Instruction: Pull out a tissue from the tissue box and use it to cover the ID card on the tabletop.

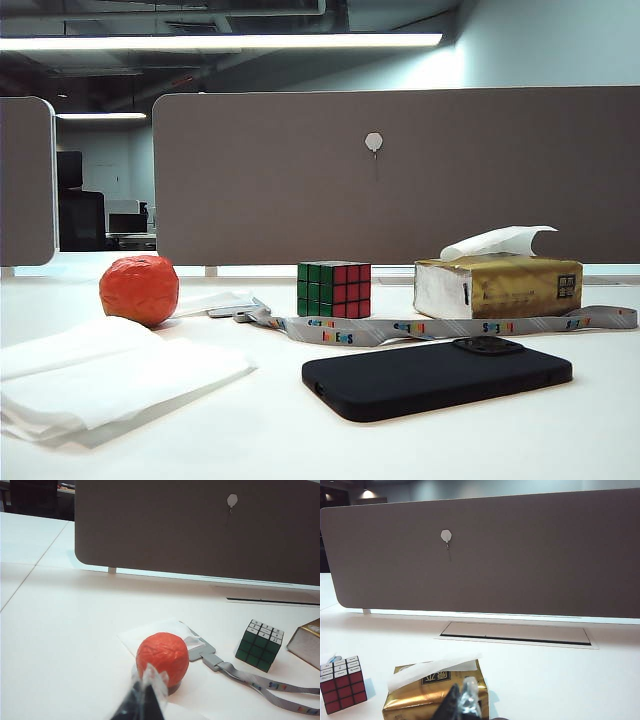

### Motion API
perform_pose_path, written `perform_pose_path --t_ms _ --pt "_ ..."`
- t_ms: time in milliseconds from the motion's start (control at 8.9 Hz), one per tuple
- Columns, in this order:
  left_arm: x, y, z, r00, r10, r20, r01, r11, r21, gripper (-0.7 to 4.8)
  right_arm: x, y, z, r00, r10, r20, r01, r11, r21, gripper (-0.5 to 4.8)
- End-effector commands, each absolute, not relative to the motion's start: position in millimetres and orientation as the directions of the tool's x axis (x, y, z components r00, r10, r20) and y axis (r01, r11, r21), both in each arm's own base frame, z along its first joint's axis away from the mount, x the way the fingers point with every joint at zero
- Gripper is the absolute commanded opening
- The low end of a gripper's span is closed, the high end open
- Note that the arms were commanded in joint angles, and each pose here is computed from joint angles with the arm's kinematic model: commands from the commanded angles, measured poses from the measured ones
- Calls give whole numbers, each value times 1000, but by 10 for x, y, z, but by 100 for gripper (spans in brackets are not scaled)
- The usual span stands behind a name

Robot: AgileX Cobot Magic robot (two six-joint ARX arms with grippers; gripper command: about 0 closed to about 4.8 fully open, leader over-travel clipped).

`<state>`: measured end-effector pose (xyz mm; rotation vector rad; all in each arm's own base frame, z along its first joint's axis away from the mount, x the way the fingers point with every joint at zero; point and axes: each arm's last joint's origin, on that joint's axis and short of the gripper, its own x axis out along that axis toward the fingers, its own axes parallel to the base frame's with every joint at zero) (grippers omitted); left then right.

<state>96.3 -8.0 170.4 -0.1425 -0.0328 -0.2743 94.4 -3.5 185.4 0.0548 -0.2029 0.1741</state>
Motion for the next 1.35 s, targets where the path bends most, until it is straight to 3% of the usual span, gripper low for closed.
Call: perform_pose_path --t_ms 112,899,1123,1236,1348 --pt "960 -81 1719 961 -270 58 276 952 -134 -6 920 24 1932 923 261 282 -281 959 33 -5" --pt "961 -81 1706 962 -270 44 274 952 -137 -6 930 137 1892 928 278 249 -292 956 21 -5" --pt "961 -81 1706 962 -270 44 273 952 -137 -6 953 116 1809 965 203 165 -214 975 52 -5" --pt "961 -80 1705 963 -266 43 269 954 -134 -6 964 86 1772 987 98 128 -107 992 71 -5" --pt "961 -80 1705 963 -266 43 270 954 -134 -6 965 83 1766 989 87 122 -96 993 73 -5"
